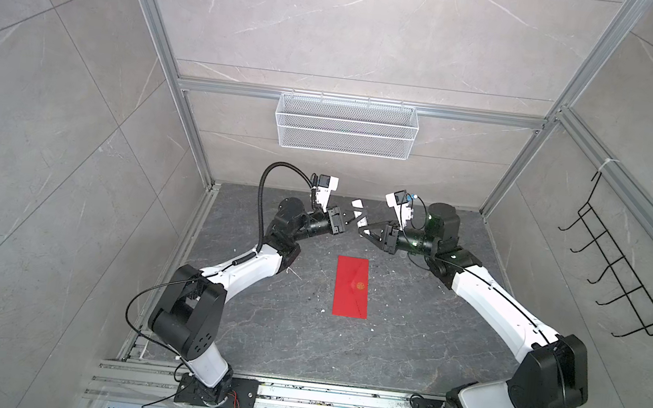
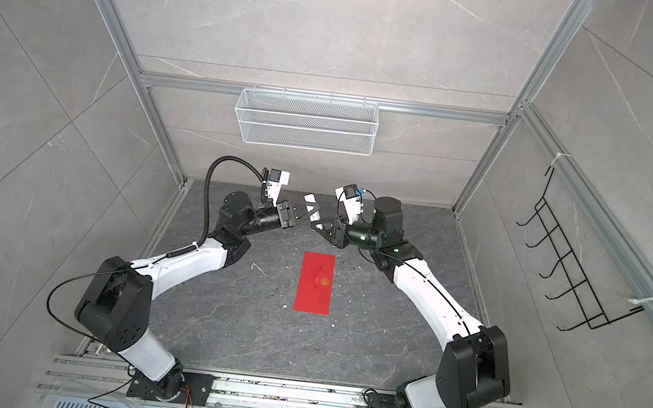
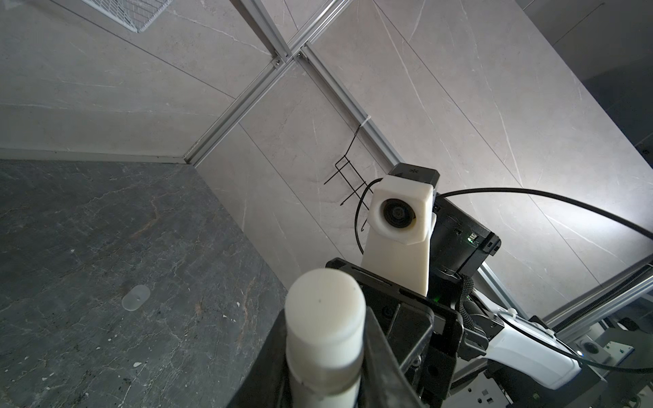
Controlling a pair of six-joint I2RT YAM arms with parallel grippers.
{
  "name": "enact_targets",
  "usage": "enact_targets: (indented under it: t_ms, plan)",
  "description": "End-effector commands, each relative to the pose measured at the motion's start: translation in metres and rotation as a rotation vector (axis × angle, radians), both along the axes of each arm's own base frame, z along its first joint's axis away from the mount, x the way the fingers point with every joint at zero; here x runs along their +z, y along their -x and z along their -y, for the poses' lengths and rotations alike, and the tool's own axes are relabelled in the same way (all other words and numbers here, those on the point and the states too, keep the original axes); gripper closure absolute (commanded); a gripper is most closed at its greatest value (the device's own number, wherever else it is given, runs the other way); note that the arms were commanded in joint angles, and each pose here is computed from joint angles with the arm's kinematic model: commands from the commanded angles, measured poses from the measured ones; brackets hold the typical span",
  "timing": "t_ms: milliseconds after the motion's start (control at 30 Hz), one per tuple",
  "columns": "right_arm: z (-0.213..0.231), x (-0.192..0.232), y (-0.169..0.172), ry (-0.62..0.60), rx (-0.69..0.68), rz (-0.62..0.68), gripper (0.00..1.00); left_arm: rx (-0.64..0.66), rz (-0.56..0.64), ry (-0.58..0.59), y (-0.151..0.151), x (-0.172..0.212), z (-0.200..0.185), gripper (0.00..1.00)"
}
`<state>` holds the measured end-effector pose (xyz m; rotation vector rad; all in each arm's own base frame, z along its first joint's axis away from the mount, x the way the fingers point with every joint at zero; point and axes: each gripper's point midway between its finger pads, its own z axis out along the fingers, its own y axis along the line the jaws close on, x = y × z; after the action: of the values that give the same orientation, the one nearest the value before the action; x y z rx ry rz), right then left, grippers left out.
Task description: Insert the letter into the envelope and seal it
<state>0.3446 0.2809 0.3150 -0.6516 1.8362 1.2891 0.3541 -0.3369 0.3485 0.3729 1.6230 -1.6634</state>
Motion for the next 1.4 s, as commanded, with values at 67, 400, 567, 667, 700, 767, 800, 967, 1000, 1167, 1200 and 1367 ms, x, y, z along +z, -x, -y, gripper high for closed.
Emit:
enact_targets:
  t_ms: [67, 400, 567, 667, 700, 767, 800, 967, 1000, 1167, 1200, 1367]
  plan:
    - [0.0, -0.005, 0.003, -0.01, 0.006, -0.026, 0.58, 0.011, 0.084, 0.058, 0.004, 0.023, -0.003, 1.0]
    - [0.0, -0.011, 0.007, -0.014, 0.016, -0.044, 0.66, 0.017, 0.08, 0.06, 0.002, 0.022, -0.003, 1.0]
    - [0.0, -0.007, 0.005, -0.018, 0.006, -0.037, 0.8, 0.015, 0.07, 0.052, 0.001, 0.019, -0.002, 1.0]
    - [0.002, -0.005, 0.003, -0.014, -0.015, -0.031, 0.87, 0.018, 0.067, 0.042, 0.001, 0.016, -0.002, 1.0]
    - [0.004, -0.005, 0.001, -0.01, -0.029, -0.032, 0.89, 0.019, 0.067, 0.035, 0.001, 0.015, -0.002, 1.0]
    - [0.007, -0.004, -0.003, 0.009, -0.065, -0.031, 0.92, 0.026, 0.064, 0.014, 0.0, 0.011, -0.002, 1.0]
    - [0.01, -0.004, -0.006, 0.02, -0.091, -0.028, 0.94, 0.03, 0.065, 0.004, 0.0, 0.009, -0.002, 1.0]
    - [0.025, -0.003, -0.02, 0.091, -0.244, -0.006, 1.0, 0.058, 0.06, -0.05, -0.003, -0.002, -0.002, 1.0]
    - [0.028, -0.003, -0.022, 0.117, -0.278, 0.004, 1.0, 0.062, 0.06, -0.059, -0.003, -0.003, -0.001, 1.0]
    - [0.038, -0.009, -0.034, 0.371, -0.511, 0.107, 1.0, 0.082, 0.051, -0.103, -0.005, -0.013, 0.0, 1.0]
    - [0.04, -0.009, -0.035, 0.426, -0.554, 0.132, 1.0, 0.084, 0.052, -0.112, -0.004, -0.014, 0.001, 1.0]
    - [0.037, -0.006, -0.038, 0.704, -0.761, 0.272, 1.0, 0.092, 0.053, -0.153, -0.004, -0.021, 0.006, 1.0]
